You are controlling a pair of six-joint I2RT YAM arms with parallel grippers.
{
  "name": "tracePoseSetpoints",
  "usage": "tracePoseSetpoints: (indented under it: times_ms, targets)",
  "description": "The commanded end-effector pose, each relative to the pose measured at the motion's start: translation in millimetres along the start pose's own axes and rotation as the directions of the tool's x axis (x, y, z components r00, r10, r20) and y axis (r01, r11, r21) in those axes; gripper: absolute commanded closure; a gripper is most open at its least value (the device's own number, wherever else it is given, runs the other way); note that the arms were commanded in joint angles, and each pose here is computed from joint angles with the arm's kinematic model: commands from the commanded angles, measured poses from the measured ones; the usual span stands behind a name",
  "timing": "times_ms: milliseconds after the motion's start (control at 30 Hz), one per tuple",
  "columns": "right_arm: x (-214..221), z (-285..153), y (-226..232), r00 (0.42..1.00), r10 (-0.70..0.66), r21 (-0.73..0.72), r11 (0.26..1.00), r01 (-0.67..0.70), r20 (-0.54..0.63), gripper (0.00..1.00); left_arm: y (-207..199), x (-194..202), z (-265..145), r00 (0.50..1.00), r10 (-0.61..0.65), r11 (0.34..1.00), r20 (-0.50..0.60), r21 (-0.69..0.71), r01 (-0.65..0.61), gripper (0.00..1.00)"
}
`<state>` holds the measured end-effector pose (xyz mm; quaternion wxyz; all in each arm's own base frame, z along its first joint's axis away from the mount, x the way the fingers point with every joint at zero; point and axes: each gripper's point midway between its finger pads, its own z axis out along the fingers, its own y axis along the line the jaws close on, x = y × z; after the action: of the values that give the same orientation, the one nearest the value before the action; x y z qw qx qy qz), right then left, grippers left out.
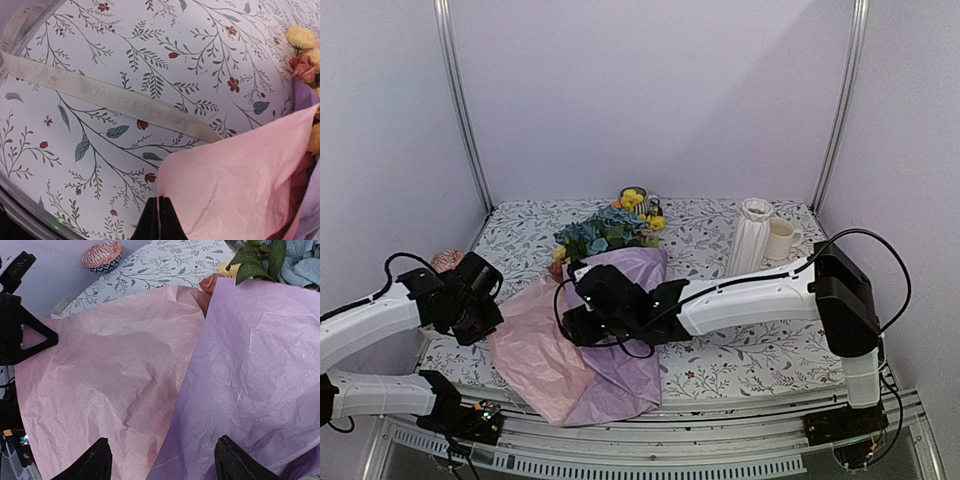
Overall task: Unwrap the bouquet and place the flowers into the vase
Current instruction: Unfold the folded wrapping paper from the folded wrapping paper, then unfold the 2/3-folded wrapping paper from the folded wrapping paper.
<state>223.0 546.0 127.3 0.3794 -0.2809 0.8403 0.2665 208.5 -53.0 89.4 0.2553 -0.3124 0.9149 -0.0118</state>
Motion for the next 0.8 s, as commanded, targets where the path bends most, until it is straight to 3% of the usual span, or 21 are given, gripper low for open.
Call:
tracePoseSetpoints:
  times_ms: [0,467,533,700,767]
  targets:
    - [37,21,-16,0.993,-0.010,0.121,0.992,0.025,-0.121,0.28,7,2,13,0.998,-0.064,0.998,0.013,0.007,0.064,0.97]
    - [62,51,-27,0.980,-0.048,0.272,0.957,0.101,-0.195,0.29,27,15,36,0.990,-0.143,0.990,-0.018,0.004,0.143,0.94]
    - [61,51,-26,0.981,-0.051,0.277,0.955,0.104,-0.190,0.35,33,16,37,0.986,-0.165,0.986,-0.019,-0.016,0.165,0.94]
    - [47,43,-26,0.986,-0.051,0.291,0.952,0.095,-0.157,0.73,34,14,36,0.983,-0.182,0.983,-0.013,-0.004,0.182,0.93]
    - [26,30,-20,0.993,-0.042,0.273,0.959,0.070,-0.109,0.83,33,13,35,0.984,-0.180,0.984,-0.008,0.006,0.180,0.93]
